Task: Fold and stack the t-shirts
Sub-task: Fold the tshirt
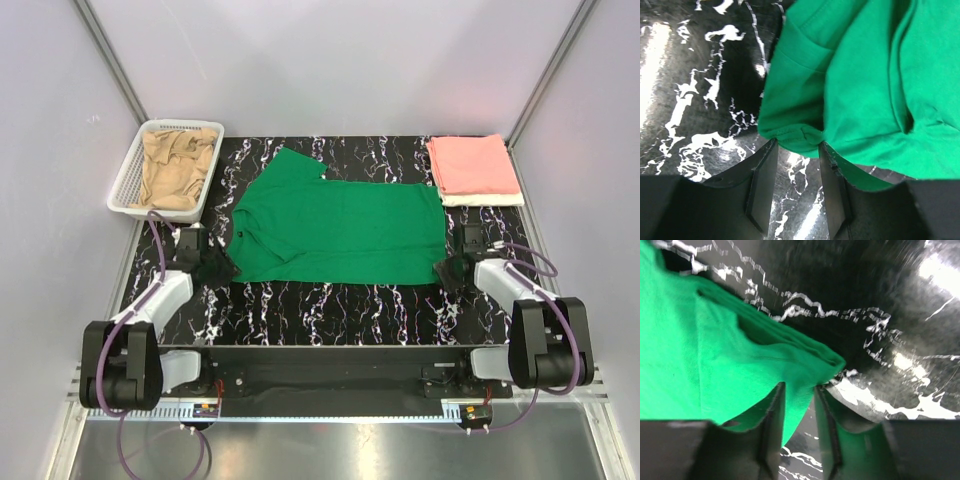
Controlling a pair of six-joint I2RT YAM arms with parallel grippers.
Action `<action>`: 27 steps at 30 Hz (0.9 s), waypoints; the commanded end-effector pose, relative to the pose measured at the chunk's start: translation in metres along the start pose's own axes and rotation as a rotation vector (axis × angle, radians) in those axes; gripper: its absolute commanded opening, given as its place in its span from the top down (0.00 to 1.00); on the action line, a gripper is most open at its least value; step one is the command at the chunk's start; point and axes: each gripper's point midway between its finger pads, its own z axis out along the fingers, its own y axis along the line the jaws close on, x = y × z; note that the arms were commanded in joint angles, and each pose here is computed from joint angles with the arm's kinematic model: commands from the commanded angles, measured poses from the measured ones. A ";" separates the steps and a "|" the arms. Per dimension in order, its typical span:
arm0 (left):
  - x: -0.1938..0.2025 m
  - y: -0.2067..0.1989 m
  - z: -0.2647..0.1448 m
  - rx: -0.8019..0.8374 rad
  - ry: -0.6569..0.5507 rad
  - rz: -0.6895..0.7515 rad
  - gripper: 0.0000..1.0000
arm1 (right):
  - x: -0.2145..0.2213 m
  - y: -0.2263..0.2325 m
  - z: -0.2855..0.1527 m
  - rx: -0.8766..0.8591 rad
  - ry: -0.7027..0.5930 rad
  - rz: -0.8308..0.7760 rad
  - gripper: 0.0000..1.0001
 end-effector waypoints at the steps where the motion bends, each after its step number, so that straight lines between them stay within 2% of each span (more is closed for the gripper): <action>1: -0.028 -0.001 0.001 -0.034 -0.108 -0.024 0.59 | -0.017 -0.040 0.015 0.158 -0.084 -0.012 0.64; 7: -0.053 0.000 0.005 -0.099 -0.152 -0.003 0.65 | -0.031 -0.043 0.013 0.182 -0.100 -0.010 0.64; 11: -0.047 0.004 0.019 -0.131 -0.094 -0.013 0.72 | -0.034 -0.041 0.011 0.176 -0.106 -0.017 0.64; 14: -0.046 0.009 0.023 -0.150 -0.104 -0.030 0.73 | -0.039 -0.044 0.011 0.192 -0.126 -0.029 0.64; 23: -0.058 0.001 0.028 -0.152 -0.100 -0.009 0.73 | -0.048 -0.051 0.007 0.205 -0.160 -0.022 0.65; 24: -0.055 0.005 0.028 -0.170 -0.083 -0.009 0.68 | -0.049 -0.048 0.005 0.192 -0.162 -0.030 0.65; 27: -0.060 0.011 0.027 -0.220 -0.088 -0.008 0.64 | -0.056 -0.027 -0.011 0.098 -0.172 -0.096 0.67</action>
